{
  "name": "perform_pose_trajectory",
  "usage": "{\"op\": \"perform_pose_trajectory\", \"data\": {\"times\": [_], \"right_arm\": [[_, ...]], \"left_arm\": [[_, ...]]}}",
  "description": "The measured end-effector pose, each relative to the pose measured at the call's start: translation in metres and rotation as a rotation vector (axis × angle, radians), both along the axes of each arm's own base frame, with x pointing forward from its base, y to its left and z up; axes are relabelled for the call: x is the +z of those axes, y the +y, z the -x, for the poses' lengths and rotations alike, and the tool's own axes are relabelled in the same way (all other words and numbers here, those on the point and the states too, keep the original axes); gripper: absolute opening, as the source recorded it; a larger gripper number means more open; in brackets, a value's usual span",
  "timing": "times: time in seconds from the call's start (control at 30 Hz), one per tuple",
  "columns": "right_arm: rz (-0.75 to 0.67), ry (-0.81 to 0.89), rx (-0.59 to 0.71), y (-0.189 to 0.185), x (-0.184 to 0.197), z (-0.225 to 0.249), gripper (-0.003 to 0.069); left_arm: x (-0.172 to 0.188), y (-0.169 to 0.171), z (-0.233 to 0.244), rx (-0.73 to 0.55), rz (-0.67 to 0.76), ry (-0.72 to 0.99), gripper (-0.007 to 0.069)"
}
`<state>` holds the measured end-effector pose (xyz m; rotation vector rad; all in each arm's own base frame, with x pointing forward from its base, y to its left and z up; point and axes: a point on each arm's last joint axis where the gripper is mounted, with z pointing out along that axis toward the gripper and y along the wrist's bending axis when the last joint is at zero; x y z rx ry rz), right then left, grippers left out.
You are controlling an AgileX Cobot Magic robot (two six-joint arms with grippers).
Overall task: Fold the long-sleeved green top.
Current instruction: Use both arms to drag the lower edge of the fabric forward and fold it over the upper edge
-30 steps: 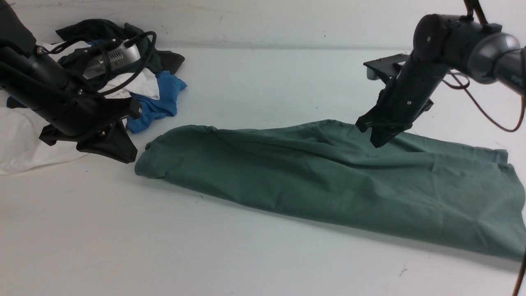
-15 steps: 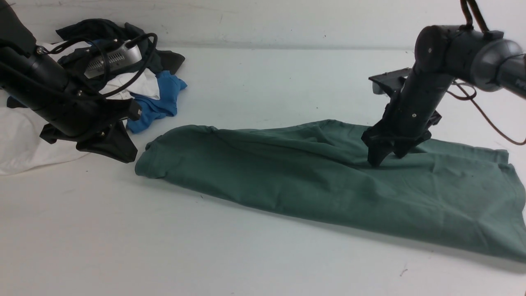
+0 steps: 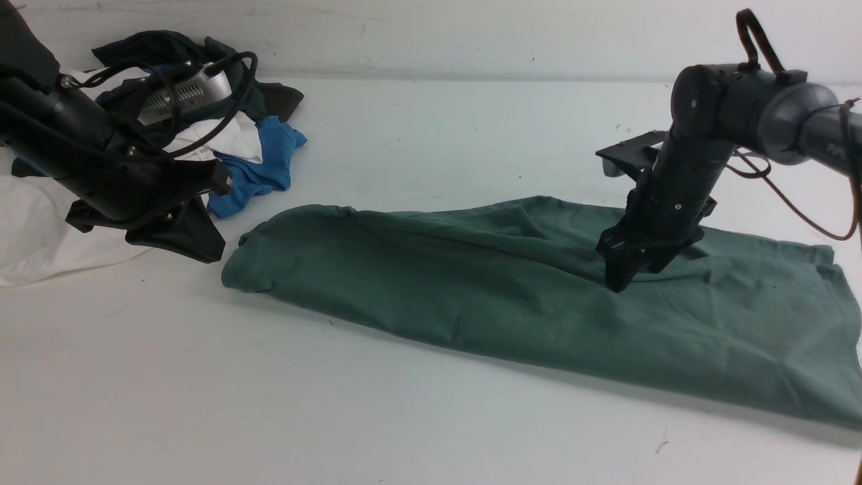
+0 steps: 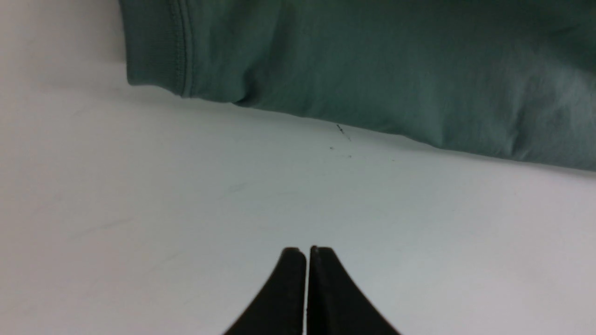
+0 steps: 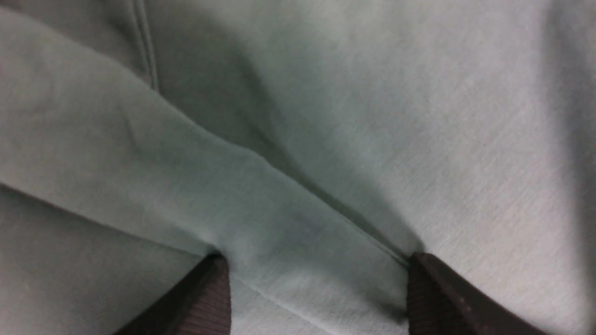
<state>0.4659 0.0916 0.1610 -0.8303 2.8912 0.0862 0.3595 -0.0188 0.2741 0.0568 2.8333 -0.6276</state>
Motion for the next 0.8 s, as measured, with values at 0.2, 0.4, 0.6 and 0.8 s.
{"op": "perform_pose_trajectory", "data": {"times": [0.2, 0.4, 0.6, 0.8], "right_arm": [[0.004, -0.002, 0.026, 0.000, 0.000, 0.000, 0.0464], [0.017, -0.009, 0.079, -0.001, -0.001, 0.000, 0.0329], [0.028, -0.070, 0.086, 0.000, 0.013, -0.011, 0.0020], [0.051, -0.224, 0.077, -0.001, 0.056, -0.028, -0.0002]], "left_arm": [[0.000, 0.000, 0.000, -0.002, 0.001, 0.003, -0.0004], [0.000, 0.000, 0.002, -0.010, 0.003, 0.018, -0.0004], [0.000, 0.000, 0.002, -0.010, 0.004, 0.020, -0.0004], [0.000, -0.001, 0.002, -0.008, 0.014, 0.019, -0.0004]]}}
